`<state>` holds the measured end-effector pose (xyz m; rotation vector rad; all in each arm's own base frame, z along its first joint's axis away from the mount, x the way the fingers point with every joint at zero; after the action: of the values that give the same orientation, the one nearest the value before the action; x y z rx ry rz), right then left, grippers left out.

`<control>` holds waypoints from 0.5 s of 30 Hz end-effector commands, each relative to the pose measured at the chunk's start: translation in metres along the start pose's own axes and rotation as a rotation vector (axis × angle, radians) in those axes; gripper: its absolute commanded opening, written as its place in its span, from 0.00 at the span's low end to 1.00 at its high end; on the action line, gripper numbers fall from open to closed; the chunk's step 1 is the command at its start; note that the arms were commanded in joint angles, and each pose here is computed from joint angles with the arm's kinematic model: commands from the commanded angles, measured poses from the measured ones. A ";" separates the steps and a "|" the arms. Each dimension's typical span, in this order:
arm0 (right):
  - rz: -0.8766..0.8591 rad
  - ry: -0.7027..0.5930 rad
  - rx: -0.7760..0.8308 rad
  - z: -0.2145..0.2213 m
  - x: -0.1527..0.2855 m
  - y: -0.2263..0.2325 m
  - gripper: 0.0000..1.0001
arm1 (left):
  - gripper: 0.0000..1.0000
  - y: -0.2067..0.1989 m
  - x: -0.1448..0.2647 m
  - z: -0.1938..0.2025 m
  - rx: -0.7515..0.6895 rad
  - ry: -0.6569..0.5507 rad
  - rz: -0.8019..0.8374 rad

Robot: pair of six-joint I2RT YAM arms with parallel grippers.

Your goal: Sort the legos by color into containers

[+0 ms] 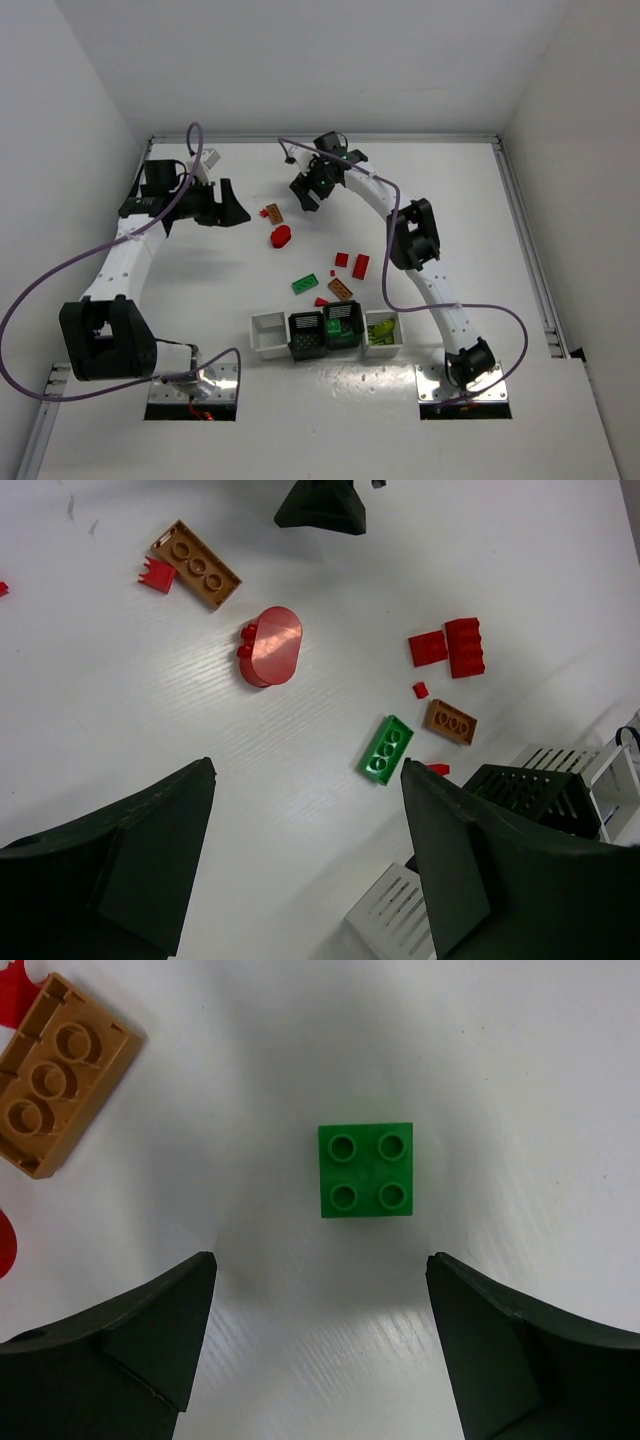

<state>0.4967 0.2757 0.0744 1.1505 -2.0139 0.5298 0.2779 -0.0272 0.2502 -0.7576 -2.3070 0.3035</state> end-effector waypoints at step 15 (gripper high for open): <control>0.012 -0.101 0.007 -0.004 -0.032 -0.005 0.69 | 0.80 0.014 -0.012 0.019 0.055 0.061 -0.008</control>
<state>0.5102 0.2876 0.0652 1.1831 -2.0969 0.4808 0.2780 -0.0267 0.2268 -0.7267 -2.2321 0.3324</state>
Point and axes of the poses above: each gripper's point midway between its finger pads, its own x axis back along the fingers, its own y axis along the line the jaws close on, z = x × y, the point moved 10 cm from there along x, back along the fingers, and after that the axes turned 3 degrees about -x, right-handed, at the moved point
